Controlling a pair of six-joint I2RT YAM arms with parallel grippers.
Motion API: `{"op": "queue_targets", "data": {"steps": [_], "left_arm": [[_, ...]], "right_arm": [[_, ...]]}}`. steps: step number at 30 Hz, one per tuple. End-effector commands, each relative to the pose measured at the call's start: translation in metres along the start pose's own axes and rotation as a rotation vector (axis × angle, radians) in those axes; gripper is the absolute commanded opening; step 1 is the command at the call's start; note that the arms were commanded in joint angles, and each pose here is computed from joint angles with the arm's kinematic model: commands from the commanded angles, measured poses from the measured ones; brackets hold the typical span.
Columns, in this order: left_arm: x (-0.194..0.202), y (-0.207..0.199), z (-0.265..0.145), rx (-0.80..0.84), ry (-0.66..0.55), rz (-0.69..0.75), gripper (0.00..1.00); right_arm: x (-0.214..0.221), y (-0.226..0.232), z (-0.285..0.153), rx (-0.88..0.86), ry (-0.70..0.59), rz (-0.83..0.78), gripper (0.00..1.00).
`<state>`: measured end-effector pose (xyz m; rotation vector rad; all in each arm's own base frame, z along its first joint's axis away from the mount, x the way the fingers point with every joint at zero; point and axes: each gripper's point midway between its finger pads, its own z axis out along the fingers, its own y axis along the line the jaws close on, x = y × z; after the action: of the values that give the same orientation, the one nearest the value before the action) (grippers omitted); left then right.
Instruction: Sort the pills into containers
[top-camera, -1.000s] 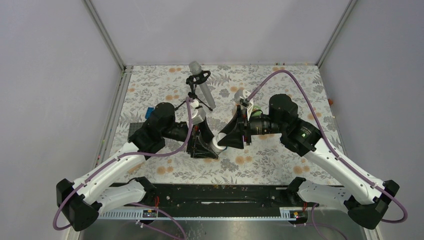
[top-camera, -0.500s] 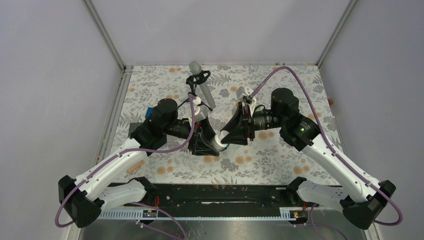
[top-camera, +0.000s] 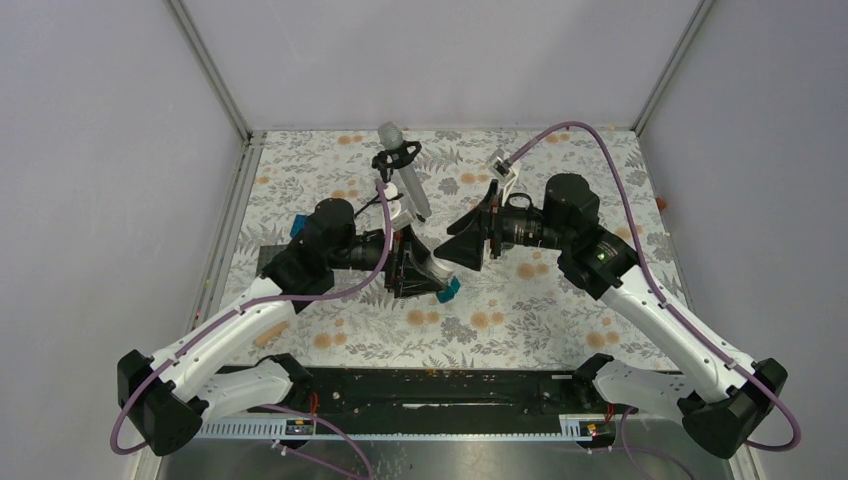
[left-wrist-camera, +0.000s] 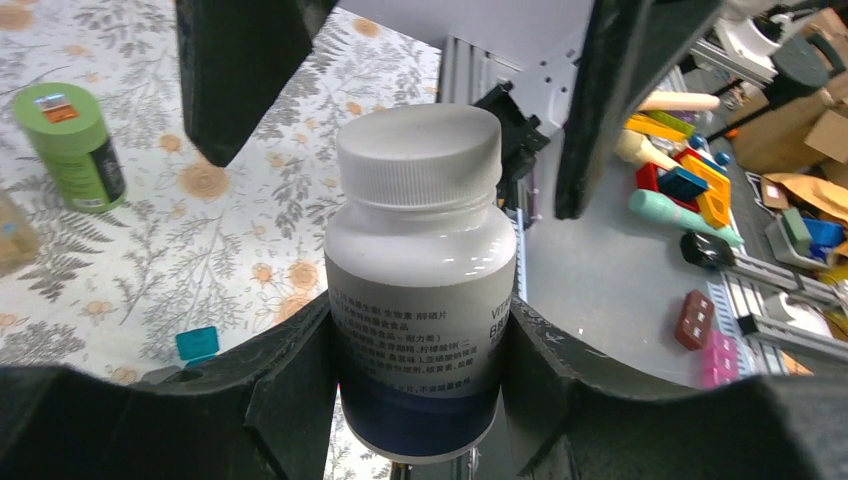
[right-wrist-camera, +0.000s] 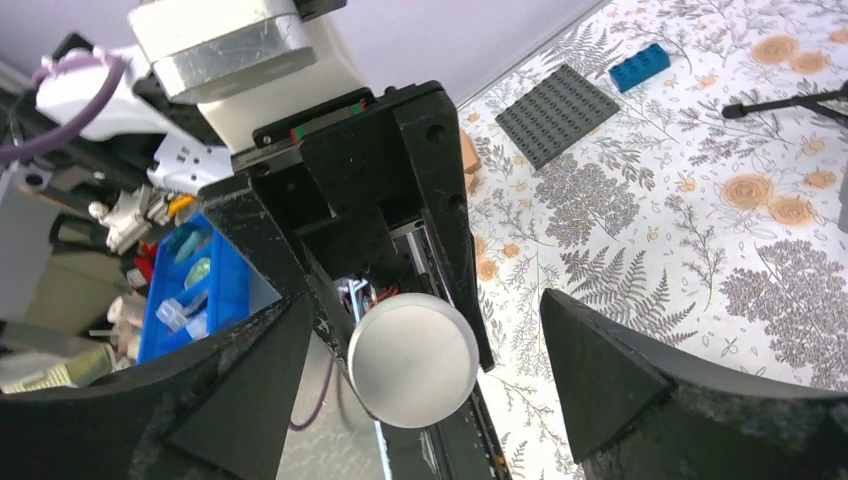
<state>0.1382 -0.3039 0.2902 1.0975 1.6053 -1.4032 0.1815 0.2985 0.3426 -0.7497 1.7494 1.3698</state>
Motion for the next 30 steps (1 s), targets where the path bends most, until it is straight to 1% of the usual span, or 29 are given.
{"op": "queue_targets", "data": {"steps": [1,5,7,10,12,14,17,18,20,23,24,26,30], "left_arm": [[-0.020,0.016,0.002,-0.087,-0.073,0.039,0.00],[-0.019,0.023,0.003,-0.123,-0.074,0.030,0.00],[-0.019,0.025,0.002,-0.135,-0.074,0.026,0.00],[-0.018,0.027,0.002,-0.148,-0.074,0.024,0.00],[-0.019,0.028,0.002,-0.153,-0.076,0.021,0.00],[-0.017,0.029,0.003,-0.154,-0.073,0.018,0.00],[-0.016,0.030,0.002,-0.156,-0.070,0.016,0.00],[-0.015,0.029,0.003,-0.153,-0.069,0.014,0.00],[-0.015,0.029,0.002,-0.153,-0.067,0.013,0.00],[-0.014,0.028,0.002,-0.148,-0.066,0.013,0.00],[-0.015,0.027,0.002,-0.145,-0.066,0.013,0.00],[-0.014,0.027,0.002,-0.144,-0.065,0.014,0.00],[-0.008,0.026,0.000,-0.150,-0.041,0.012,0.00]], "right_arm": [[-0.025,-0.011,0.002,0.095,-0.100,0.078,0.93],[-0.018,-0.021,-0.001,0.166,-0.060,0.125,0.93],[-0.018,-0.019,-0.003,0.167,-0.049,0.135,0.91],[-0.015,-0.019,-0.004,0.184,-0.023,0.160,0.86],[-0.015,-0.020,-0.005,0.196,-0.030,0.180,0.82],[-0.014,-0.022,-0.005,0.210,-0.030,0.197,0.77],[-0.013,-0.021,-0.004,0.207,-0.016,0.207,0.64],[-0.013,-0.020,-0.004,0.201,-0.010,0.211,0.61],[-0.013,-0.019,-0.002,0.190,-0.002,0.215,0.60],[-0.012,-0.020,-0.001,0.193,0.000,0.220,0.64],[-0.013,-0.020,-0.001,0.192,0.000,0.220,0.63],[-0.014,-0.018,-0.002,0.188,-0.002,0.221,0.54],[-0.014,-0.010,-0.004,0.155,0.017,0.196,0.28]]}}
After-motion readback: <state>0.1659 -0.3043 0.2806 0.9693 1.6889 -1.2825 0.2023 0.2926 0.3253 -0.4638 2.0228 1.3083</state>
